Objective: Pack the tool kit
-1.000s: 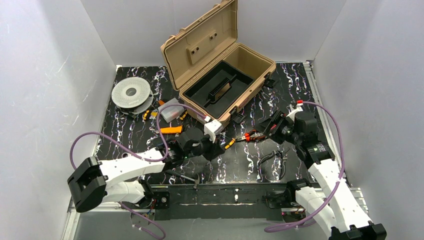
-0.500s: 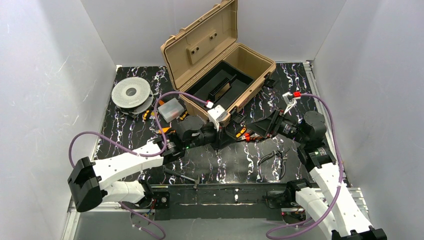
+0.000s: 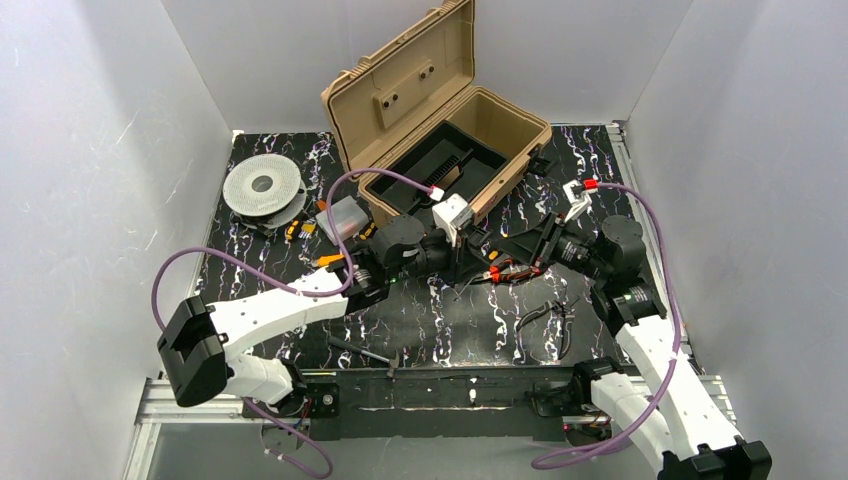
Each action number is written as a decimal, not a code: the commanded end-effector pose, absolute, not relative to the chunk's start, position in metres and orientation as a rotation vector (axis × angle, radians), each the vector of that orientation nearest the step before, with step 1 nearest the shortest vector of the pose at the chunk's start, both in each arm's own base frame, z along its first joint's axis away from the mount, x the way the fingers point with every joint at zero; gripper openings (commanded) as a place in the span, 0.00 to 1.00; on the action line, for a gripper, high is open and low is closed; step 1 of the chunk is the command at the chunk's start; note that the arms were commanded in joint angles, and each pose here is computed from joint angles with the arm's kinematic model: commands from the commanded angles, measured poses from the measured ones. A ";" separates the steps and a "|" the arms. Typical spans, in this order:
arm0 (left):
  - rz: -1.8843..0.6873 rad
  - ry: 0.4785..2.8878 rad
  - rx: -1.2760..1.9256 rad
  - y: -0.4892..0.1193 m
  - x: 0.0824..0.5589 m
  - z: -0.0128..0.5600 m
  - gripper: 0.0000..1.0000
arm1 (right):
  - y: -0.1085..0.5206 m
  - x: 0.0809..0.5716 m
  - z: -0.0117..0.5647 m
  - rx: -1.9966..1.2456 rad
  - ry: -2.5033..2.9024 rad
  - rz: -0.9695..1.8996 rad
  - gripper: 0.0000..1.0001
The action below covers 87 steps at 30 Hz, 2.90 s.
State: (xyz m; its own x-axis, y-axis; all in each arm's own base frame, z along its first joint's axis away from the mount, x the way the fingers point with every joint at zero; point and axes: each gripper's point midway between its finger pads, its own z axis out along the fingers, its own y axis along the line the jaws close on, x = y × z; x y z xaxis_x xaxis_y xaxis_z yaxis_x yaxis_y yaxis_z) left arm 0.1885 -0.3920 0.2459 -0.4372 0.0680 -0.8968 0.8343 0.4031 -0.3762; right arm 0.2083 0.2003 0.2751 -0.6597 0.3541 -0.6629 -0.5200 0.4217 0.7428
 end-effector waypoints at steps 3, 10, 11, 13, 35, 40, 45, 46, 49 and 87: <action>-1.126 1.674 0.737 -0.397 0.198 0.295 0.28 | 0.201 0.217 0.289 -0.128 1.839 1.329 0.01; -0.951 1.729 0.579 -0.349 0.214 0.301 0.88 | 0.169 0.259 0.301 0.098 1.838 1.043 0.01; -0.897 1.740 0.548 -0.336 0.219 0.302 0.89 | 0.161 0.267 0.306 0.140 1.828 0.987 0.01; -0.794 1.757 0.493 -0.310 0.225 0.306 0.92 | 0.151 0.281 0.318 0.181 1.791 0.912 0.01; -0.179 2.169 0.101 -0.121 0.215 0.222 0.98 | 0.195 0.413 0.350 0.347 1.976 0.990 0.01; -0.170 2.207 0.037 -0.110 0.216 0.211 0.98 | 0.219 0.420 0.310 0.400 2.136 1.117 0.01; -0.167 2.239 0.000 -0.106 0.218 0.201 0.98 | 0.222 0.423 0.283 0.452 2.172 1.142 0.13; -0.168 2.246 -0.008 -0.106 0.219 0.199 0.98 | 0.222 0.424 0.281 0.456 2.176 1.138 0.30; -0.174 2.256 -0.031 -0.105 0.221 0.195 0.98 | 0.219 0.424 0.277 0.481 2.191 1.112 0.72; 0.195 2.363 -0.284 0.019 0.362 0.143 0.89 | 0.200 0.313 0.290 0.020 1.976 1.154 0.71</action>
